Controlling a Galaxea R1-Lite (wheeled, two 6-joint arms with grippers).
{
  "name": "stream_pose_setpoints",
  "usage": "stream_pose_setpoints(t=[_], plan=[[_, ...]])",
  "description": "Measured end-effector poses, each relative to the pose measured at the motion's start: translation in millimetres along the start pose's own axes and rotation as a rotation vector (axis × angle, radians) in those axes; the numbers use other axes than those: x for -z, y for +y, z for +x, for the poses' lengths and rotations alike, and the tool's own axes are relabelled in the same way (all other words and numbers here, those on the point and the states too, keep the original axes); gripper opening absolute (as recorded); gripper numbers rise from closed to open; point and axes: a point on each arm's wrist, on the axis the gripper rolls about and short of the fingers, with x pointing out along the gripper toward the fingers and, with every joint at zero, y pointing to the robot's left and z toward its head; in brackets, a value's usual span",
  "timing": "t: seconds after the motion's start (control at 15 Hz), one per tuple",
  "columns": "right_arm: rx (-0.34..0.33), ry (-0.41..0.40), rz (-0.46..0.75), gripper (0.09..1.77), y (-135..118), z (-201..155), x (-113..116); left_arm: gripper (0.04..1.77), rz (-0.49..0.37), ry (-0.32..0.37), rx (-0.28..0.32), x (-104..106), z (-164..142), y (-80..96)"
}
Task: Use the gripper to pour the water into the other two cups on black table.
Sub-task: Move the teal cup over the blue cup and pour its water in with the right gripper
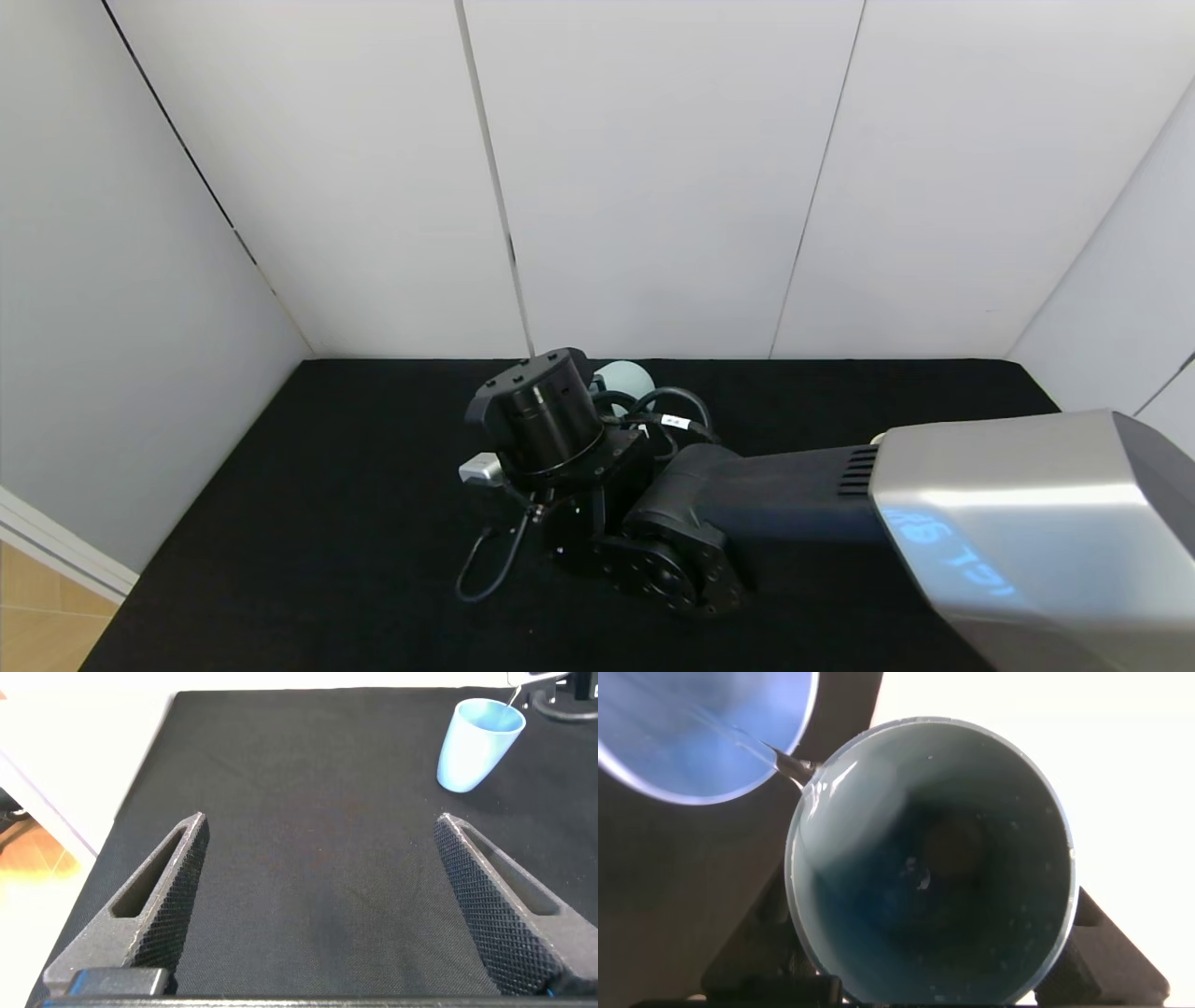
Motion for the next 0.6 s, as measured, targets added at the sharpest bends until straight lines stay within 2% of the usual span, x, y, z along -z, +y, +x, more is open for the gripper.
stream_pose_setpoints(t=[0.6], plan=[[0.009, 0.033, -0.121, 1.21, -5.8, -2.2, 5.6, 1.72, 0.000, 0.000, 0.000, 0.0, 0.0, 0.0]])
